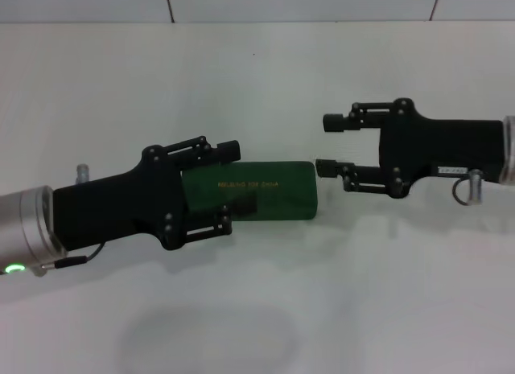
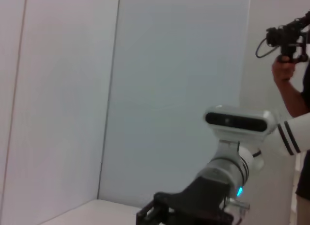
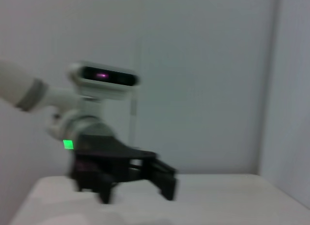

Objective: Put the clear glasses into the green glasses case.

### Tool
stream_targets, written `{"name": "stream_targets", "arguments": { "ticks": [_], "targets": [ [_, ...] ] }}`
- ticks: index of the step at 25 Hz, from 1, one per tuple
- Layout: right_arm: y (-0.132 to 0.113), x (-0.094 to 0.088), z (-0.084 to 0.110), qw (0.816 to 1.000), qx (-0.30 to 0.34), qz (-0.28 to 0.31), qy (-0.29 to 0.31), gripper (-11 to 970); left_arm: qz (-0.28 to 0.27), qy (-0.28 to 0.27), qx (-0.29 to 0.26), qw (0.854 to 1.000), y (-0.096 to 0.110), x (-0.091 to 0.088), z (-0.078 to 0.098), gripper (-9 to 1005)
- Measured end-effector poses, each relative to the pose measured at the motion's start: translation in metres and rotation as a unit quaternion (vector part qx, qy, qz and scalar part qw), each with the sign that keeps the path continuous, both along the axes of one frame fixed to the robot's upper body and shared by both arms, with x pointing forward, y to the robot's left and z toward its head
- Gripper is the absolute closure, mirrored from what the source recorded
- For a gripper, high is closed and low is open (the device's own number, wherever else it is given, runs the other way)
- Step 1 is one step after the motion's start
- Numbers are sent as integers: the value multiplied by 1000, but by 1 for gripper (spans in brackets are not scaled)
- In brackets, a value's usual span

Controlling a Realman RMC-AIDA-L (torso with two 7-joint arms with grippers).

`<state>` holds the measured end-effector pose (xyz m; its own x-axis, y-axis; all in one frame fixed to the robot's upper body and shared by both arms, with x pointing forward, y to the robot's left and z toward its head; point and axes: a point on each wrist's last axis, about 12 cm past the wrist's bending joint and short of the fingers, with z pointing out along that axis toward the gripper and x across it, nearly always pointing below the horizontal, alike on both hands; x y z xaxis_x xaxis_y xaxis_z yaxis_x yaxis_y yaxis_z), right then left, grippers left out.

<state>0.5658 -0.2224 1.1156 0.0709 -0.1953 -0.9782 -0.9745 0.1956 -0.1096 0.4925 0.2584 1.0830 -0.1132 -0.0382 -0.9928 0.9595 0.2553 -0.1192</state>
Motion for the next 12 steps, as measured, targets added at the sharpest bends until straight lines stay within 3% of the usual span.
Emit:
{"name": "stream_targets", "arguments": {
  "ticks": [5, 12],
  "targets": [
    [5, -2, -1, 999, -26, 18, 13, 351, 18, -1, -8, 1000, 2, -3, -3, 296],
    [6, -10, -5, 999, -18, 23, -29, 344, 29, -12, -6, 999, 3, -11, -11, 120]
  ]
}}
